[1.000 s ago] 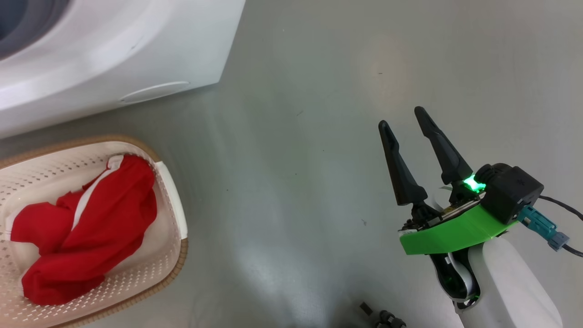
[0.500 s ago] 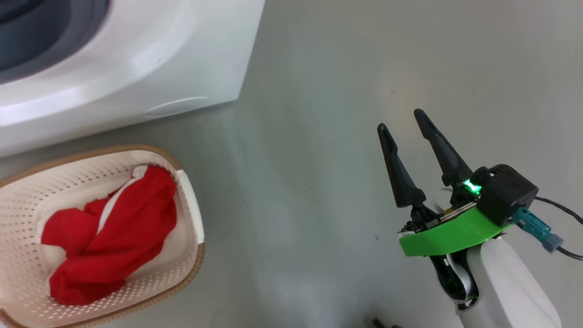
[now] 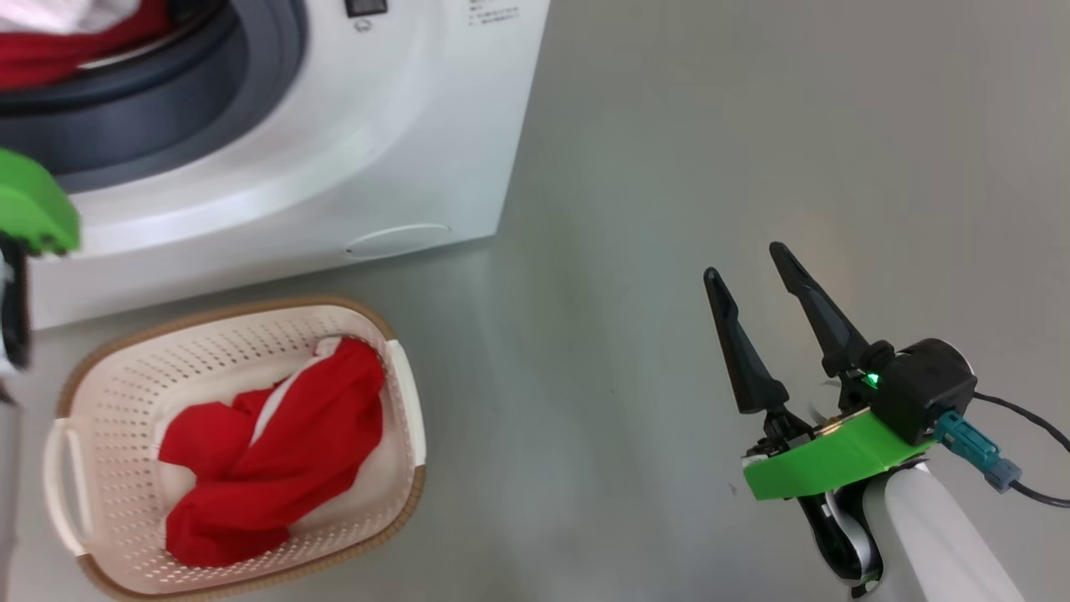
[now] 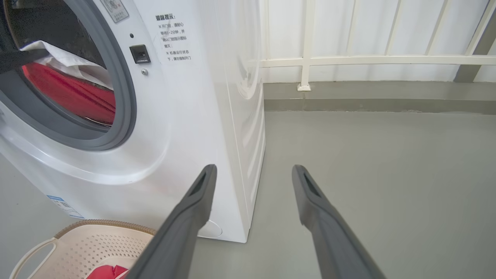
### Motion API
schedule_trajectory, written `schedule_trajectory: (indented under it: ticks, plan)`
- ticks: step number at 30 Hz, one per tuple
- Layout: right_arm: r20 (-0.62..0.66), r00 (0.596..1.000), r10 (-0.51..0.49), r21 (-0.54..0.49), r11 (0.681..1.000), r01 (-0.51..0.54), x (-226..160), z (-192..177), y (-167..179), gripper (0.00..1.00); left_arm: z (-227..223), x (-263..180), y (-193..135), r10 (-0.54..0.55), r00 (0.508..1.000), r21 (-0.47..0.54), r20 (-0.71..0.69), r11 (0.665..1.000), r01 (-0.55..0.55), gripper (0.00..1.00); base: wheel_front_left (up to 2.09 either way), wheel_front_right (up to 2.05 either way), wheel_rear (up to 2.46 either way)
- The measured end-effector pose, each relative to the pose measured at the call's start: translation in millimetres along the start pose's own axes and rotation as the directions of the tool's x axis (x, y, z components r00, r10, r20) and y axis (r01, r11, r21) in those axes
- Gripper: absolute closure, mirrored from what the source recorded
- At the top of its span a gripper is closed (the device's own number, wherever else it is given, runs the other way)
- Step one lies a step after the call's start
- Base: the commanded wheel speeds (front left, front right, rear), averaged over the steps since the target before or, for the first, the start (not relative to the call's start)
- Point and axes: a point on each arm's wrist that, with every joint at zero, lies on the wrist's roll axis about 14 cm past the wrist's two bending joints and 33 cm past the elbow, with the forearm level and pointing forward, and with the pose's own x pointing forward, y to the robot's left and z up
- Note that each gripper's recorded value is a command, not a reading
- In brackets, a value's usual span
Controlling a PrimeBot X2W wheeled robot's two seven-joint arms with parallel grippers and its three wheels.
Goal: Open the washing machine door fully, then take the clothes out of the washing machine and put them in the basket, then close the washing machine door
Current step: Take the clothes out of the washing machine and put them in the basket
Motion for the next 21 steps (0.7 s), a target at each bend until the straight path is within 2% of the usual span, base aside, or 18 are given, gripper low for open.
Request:
schedule_trajectory:
  ticks: [8,21]
  plan:
    - [0.027,0.999,0.017,-0.021,1.000,-0.016,-12,14,8,0.00,55,-60,-3,0.011,0.983,-0.047,0.184,0.999,-0.002,1.00,0.00,0.00,0.00]
    - [0.044,0.999,0.005,-0.031,1.000,-0.004,-36,33,8,0.00,127,-145,-4,0.045,0.913,-0.072,0.405,0.997,-0.017,1.00,0.00,0.00,0.00]
